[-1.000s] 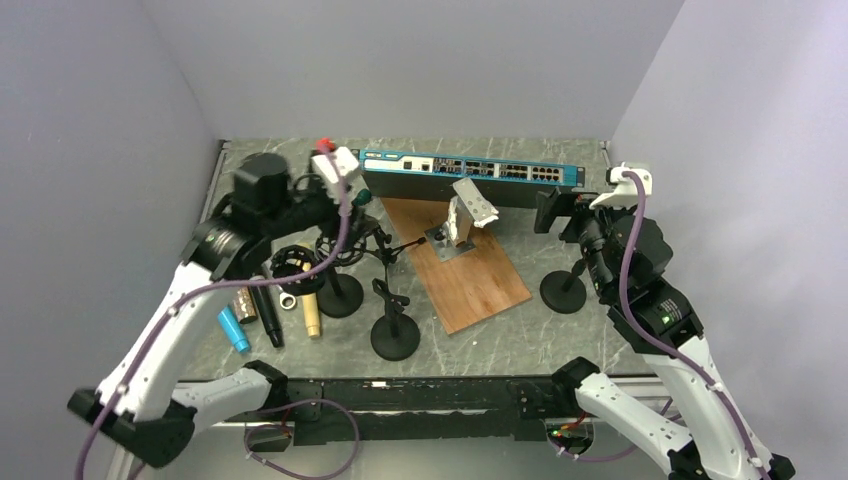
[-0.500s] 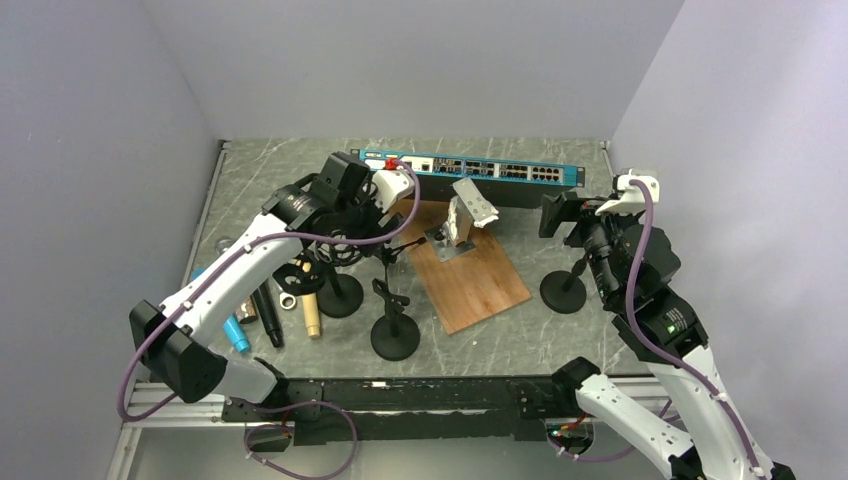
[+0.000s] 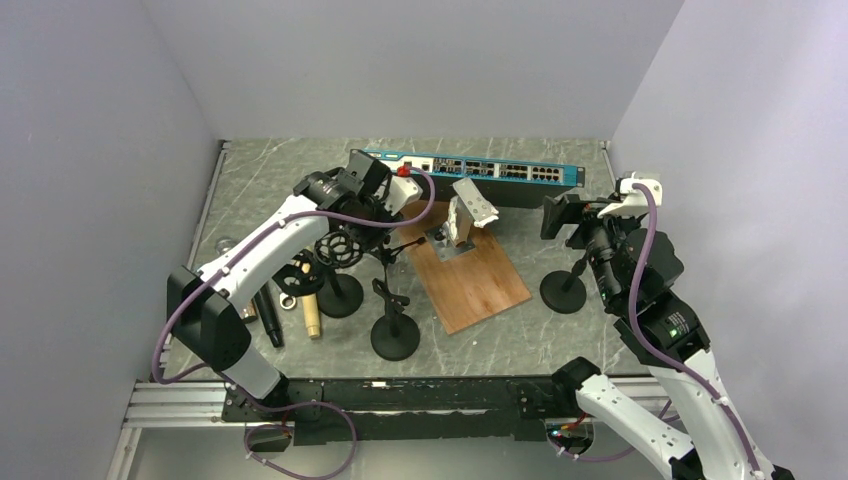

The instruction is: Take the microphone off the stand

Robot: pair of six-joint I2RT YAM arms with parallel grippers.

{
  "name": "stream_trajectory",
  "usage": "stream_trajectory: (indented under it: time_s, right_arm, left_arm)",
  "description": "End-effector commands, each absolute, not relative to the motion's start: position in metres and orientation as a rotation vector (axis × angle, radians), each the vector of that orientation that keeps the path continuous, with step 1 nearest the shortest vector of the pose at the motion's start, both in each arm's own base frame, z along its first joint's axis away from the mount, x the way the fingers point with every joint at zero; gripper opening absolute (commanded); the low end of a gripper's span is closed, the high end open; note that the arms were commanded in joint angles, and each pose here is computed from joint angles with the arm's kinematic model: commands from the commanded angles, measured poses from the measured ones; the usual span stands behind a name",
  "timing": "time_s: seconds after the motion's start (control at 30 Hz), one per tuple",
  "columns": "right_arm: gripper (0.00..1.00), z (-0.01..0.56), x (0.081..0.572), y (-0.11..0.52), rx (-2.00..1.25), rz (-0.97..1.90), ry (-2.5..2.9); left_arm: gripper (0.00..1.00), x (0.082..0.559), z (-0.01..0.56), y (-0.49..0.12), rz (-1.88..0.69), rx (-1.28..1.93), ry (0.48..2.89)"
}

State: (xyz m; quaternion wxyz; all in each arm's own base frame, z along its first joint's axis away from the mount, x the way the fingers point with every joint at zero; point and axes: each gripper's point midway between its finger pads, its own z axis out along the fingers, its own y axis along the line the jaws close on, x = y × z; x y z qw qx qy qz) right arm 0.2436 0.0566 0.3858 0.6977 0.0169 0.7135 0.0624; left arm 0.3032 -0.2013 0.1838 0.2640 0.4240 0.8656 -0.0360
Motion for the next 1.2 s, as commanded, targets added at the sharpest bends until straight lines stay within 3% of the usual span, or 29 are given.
stream_trajectory:
  time_s: [0.0, 0.13, 0.7, 1.17]
  right_arm:
    - [1.0, 0.396, 0.245, 0.059, 0.035, 0.157, 1.548]
    - [1.0, 0.396, 0.244, 0.059, 0.036, 0.157, 1.548]
    - [1.0, 0.396, 0.245, 0.059, 0.036, 0.156, 1.549]
    - [1.0, 0.392, 0.249, 0.06, 0.033, 0.146, 1.553]
  left_arm:
    - [0.49, 0.304, 0.204, -0.2, -0.083, 1.114, 2.327]
    - [0.35, 0.305, 0.213, -0.2, -0.086, 1.095, 2.309]
    - [0.01, 0.334, 0.236, -0.202, 0.0, 1.018, 2.232]
    - [0.0, 0.336, 0.277, -0.187, 0.084, 0.966, 2.155]
